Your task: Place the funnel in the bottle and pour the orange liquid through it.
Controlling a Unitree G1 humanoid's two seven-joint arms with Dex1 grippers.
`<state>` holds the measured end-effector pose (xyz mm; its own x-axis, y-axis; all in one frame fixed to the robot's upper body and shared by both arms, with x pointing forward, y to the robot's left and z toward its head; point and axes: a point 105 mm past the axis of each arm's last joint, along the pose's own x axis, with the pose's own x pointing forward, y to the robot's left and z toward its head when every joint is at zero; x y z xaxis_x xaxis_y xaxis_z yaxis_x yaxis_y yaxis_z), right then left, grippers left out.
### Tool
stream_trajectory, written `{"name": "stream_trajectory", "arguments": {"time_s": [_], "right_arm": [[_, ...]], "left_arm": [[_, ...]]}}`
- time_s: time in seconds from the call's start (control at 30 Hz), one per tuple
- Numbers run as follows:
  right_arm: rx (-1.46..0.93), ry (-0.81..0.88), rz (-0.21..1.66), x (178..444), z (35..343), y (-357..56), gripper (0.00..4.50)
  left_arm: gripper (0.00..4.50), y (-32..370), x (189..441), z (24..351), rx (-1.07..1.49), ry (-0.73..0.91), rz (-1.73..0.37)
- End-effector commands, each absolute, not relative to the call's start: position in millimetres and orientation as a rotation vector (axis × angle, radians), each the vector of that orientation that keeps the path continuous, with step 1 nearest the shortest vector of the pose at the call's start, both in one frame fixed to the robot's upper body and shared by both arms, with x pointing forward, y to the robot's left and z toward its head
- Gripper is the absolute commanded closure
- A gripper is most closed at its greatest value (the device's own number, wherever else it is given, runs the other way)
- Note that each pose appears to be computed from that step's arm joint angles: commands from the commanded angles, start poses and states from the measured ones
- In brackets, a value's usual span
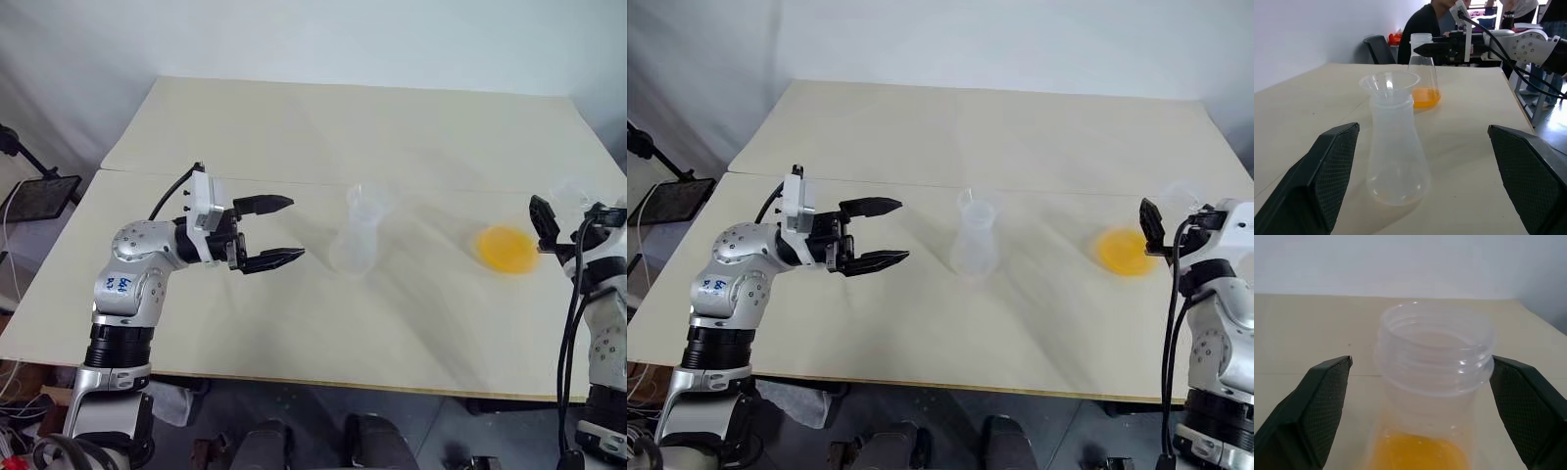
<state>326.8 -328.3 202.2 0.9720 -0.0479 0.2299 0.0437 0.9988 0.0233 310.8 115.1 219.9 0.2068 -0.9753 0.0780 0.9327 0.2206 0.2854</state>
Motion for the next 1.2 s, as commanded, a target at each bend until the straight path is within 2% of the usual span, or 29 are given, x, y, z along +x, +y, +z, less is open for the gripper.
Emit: {"name": "stream_trajectory", "arguments": {"time_s": [0.03, 0.4, 0.6, 0.63, 0.9, 1.1, 1.2], "right_arm": [[0.015, -0.303, -0.056, 326, 219, -332, 0.00], [0.042, -0.304, -0.066, 333, 220, -336, 0.00], [0.053, -0.329, -0.070, 334, 223, -338, 1.89], [0.058, -0.333, -0.070, 335, 224, -338, 2.07], [0.030, -0.340, -0.056, 336, 228, -335, 2.06], [-0.019, -0.378, 0.065, 339, 254, -299, 2.06], [-0.068, -0.344, 0.077, 345, 262, -283, 2.06]], "left_arm": [[0.02, 114, 305, 230, 0.220, -0.306, -1.347], [0.02, 113, 306, 230, 0.225, -0.318, -1.338], [0.00, 112, 306, 231, 0.227, -0.324, -1.333], [0.00, 112, 306, 231, 0.227, -0.324, -1.333], [0.00, 112, 306, 233, 0.227, -0.328, -1.328], [0.00, 113, 306, 232, 0.224, -0.327, -1.325], [0.00, 113, 306, 232, 0.223, -0.327, -1.326]]}}
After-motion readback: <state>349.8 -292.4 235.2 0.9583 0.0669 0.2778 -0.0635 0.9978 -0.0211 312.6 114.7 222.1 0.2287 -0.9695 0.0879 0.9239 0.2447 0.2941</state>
